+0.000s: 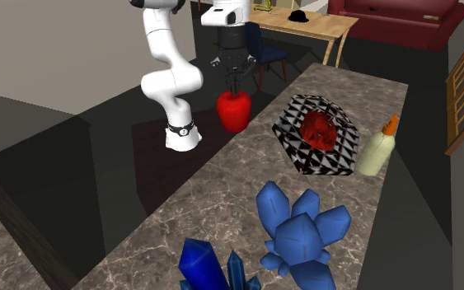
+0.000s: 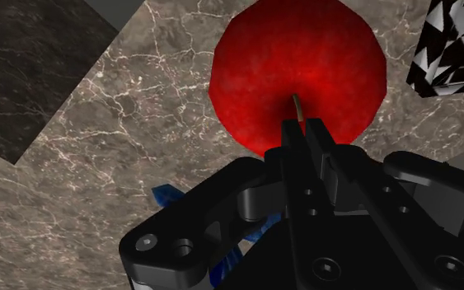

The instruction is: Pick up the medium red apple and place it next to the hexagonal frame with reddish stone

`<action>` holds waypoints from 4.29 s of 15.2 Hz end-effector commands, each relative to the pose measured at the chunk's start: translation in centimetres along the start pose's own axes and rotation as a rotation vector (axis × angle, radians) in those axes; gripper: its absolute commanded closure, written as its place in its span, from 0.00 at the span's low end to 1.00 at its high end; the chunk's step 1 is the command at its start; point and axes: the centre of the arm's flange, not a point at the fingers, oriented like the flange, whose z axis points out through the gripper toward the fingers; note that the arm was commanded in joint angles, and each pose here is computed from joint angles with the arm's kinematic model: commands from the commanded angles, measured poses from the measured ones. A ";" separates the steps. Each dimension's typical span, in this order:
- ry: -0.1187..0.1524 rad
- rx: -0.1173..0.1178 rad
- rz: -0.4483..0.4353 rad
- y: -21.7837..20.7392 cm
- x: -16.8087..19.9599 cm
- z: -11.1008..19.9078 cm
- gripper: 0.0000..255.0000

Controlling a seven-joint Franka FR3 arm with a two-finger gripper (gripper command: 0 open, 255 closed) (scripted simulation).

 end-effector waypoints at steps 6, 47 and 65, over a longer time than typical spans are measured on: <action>0.000 -0.001 0.001 -6.0 -7.0 -1.1 1.00; 0.000 -0.001 0.001 -34.0 -40.0 -1.8 1.00; 0.000 -0.001 0.001 -34.0 -41.6 7.5 1.00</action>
